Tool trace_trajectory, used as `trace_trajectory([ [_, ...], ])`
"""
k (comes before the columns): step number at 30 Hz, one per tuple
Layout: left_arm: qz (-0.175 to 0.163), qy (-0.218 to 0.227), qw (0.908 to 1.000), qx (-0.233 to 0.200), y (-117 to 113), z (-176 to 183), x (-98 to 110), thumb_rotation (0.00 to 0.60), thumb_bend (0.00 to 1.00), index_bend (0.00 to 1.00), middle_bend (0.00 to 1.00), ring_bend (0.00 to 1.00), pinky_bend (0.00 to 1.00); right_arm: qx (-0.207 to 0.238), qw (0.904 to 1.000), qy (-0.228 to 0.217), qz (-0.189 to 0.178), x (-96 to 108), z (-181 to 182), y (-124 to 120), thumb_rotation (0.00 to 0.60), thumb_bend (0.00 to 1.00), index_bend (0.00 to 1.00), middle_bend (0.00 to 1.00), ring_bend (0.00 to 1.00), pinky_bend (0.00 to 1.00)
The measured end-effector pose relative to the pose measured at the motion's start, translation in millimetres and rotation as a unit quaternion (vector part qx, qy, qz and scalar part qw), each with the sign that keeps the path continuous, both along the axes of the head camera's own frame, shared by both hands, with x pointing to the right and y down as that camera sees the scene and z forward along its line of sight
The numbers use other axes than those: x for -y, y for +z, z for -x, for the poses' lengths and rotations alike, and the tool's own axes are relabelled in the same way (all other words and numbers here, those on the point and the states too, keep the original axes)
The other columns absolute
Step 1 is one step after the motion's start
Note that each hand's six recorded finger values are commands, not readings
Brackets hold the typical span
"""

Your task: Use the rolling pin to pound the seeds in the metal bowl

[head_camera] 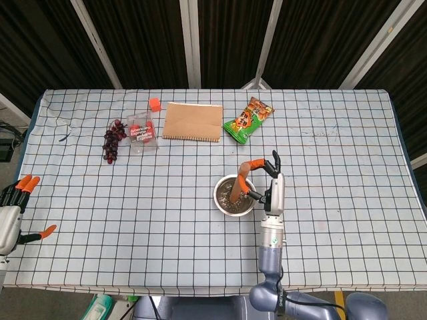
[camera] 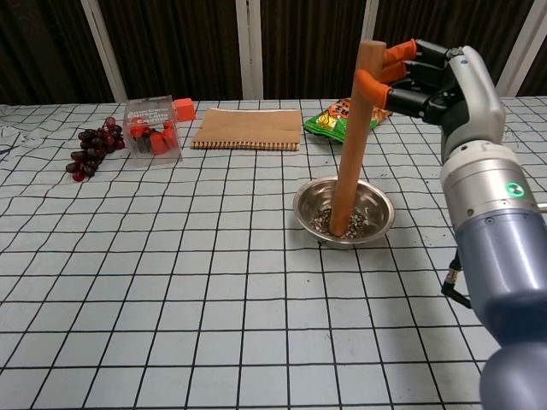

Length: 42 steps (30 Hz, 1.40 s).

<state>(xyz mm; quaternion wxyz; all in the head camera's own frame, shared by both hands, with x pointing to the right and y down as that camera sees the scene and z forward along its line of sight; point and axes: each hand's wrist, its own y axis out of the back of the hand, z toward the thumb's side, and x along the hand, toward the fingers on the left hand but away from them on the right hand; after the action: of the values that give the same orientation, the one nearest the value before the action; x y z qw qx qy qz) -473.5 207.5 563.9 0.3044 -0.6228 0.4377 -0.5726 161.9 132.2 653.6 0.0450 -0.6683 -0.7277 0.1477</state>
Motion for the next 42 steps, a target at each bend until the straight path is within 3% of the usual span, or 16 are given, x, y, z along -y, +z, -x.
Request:
trace_trajectory([
  [7,-0.001,0.000,1.0000,-0.001,-0.7,0.0,-0.2,0.600,0.07,0.00,0.00,0.00,0.00,0.000,1.0000,-0.001,-0.004,-1.1,0.2,-2.0,0.600,0.40,0.88,0.66,0.49,0.00],
  [20,-0.002,0.000,1.0000,-0.001,-1.0,0.7,0.0,0.600,0.07,0.00,0.00,0.00,0.00,-0.003,0.9987,-0.004,-0.051,17.1,-5.2,-37.8,0.600,0.40,0.88,0.66,0.49,0.00],
  [25,-0.001,0.001,1.0000,-0.001,-1.3,1.3,-0.1,0.600,0.07,0.00,0.00,0.00,0.00,-0.026,0.9968,-0.013,-0.075,26.0,-21.2,-57.4,0.600,0.40,0.88,0.66,0.49,0.00],
  [31,-0.004,0.008,1.0000,0.004,-2.2,0.0,-1.4,0.600,0.07,0.00,0.00,0.00,0.00,-0.089,0.9906,-0.035,-0.098,30.6,-60.3,-79.7,0.600,0.40,0.88,0.66,0.49,0.00],
  [37,-0.006,0.005,0.9999,0.007,-2.9,1.3,-2.6,0.600,0.07,0.00,0.00,0.00,0.00,-0.197,0.9737,-0.076,-0.084,16.2,-112.7,-85.7,0.600,0.40,0.88,0.66,0.49,0.00],
  [40,-0.005,0.004,0.9999,0.008,-2.7,0.7,-3.2,0.600,0.07,0.00,0.00,0.00,0.00,-0.264,0.9560,-0.112,-0.063,4.9,-136.8,-82.3,0.600,0.40,0.88,0.66,0.49,0.00],
  [42,-0.006,0.003,0.9999,0.009,-2.6,0.5,-3.7,0.600,0.07,0.00,0.00,0.00,0.00,-0.319,0.9354,-0.143,-0.051,-3.4,-153.0,-79.3,0.600,0.40,0.88,0.66,0.49,0.00],
])
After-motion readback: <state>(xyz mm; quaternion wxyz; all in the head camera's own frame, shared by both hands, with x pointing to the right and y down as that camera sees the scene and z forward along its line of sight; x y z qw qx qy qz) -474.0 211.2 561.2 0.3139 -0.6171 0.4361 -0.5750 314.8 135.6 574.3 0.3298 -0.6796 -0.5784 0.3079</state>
